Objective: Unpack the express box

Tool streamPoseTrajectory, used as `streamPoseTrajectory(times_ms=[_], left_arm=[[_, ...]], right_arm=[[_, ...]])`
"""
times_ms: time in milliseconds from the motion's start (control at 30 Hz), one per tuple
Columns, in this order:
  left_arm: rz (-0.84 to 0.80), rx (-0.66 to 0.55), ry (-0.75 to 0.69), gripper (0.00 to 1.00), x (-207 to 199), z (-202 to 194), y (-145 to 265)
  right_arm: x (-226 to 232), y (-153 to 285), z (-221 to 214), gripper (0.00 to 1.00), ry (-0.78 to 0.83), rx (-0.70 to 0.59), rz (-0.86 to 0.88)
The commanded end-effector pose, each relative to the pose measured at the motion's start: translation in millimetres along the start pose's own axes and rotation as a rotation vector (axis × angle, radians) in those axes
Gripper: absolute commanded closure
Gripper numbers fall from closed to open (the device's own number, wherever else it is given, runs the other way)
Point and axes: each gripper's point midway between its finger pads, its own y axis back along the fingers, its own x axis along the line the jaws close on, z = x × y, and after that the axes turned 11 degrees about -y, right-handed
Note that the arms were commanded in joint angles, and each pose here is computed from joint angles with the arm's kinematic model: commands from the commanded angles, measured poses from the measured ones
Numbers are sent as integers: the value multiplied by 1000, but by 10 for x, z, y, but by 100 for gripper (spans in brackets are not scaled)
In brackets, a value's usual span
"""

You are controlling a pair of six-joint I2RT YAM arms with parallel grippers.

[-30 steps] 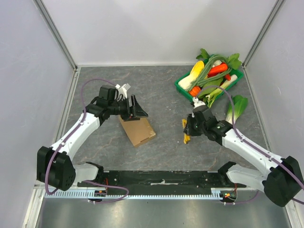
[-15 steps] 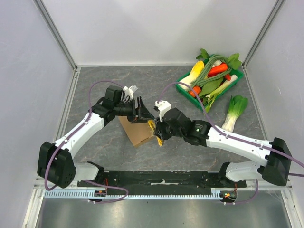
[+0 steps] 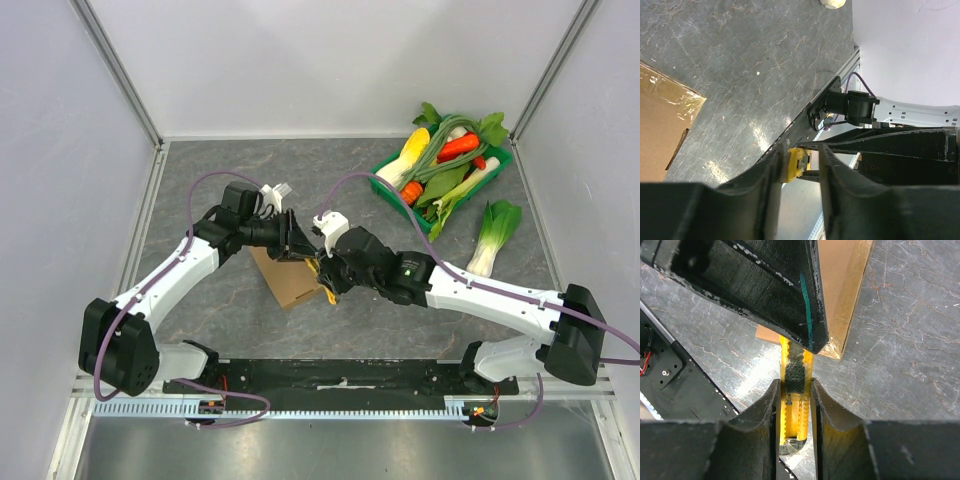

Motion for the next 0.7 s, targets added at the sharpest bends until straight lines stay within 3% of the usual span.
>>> streamPoseTrajectory(times_ms=[0,133,267,333,367,467,667], left_arm=[[-62,25,-65,67,-137,-25,42],[-80,24,-92,98,-201,14,71],[-73,13,-124,98,-258,76,115],[-72,-10,-147,98,-335,154,168],[-64,-20,-154,98,-350,187,182],[-46,-70,-190,98,-455,372,283],[-39,-214,-247,98,-812,839,603]], right_arm=[[164,87,247,100,27,-70,55],[175,120,293,100,9,-84,57],[176,171,413,99,-29,-124,43],[168,220,513,82,-64,-160,24],[163,246,561,54,-79,-177,19],[111,410,779,21,-154,-276,-17],[35,947,1290,2,-366,-559,9]])
